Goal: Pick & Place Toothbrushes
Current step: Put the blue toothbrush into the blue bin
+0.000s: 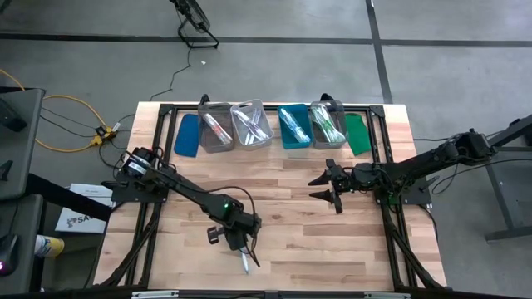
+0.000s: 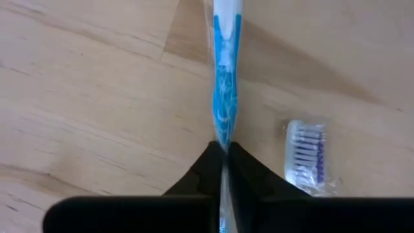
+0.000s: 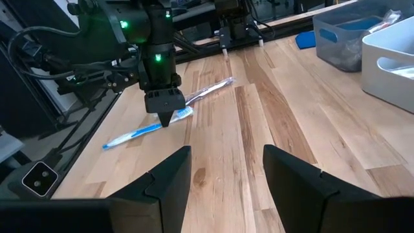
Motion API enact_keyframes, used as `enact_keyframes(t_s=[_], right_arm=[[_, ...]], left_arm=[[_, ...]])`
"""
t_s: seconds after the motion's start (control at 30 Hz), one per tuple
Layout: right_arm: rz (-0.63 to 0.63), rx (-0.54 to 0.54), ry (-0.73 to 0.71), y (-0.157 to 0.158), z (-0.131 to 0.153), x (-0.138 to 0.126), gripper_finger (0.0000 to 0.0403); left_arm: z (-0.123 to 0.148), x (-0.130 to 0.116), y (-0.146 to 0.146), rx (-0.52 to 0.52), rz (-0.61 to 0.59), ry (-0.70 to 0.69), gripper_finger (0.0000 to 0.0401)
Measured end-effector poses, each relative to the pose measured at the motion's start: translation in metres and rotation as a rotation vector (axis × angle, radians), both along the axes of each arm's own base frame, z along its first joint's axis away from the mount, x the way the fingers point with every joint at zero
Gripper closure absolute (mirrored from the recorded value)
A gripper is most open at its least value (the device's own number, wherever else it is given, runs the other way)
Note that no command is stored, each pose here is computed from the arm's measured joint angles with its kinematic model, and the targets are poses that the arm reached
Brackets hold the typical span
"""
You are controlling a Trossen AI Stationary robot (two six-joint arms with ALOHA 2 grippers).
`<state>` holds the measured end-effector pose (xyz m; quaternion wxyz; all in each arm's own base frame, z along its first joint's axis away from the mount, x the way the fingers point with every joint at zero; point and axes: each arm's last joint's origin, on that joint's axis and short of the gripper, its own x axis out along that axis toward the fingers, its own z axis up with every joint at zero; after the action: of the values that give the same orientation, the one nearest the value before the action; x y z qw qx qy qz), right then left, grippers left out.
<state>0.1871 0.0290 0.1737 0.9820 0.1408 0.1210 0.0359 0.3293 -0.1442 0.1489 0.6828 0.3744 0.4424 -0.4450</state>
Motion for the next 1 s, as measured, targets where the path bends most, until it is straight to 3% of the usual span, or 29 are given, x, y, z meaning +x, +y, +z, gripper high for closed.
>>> enact_keyframes(t_s=[0.47,1.0], right_arm=[[0.000,0.000,0.002,0.000,0.000,0.000,0.0217],[0.000,-0.003,0.018,0.000,-0.002,0.000,0.0217]], left_arm=[[0.022,0.016,0.004,0.092,-0.003,-0.067,0.0400],[0.032,0.039,0.075,0.100,0.150,-0.122,0.0400]])
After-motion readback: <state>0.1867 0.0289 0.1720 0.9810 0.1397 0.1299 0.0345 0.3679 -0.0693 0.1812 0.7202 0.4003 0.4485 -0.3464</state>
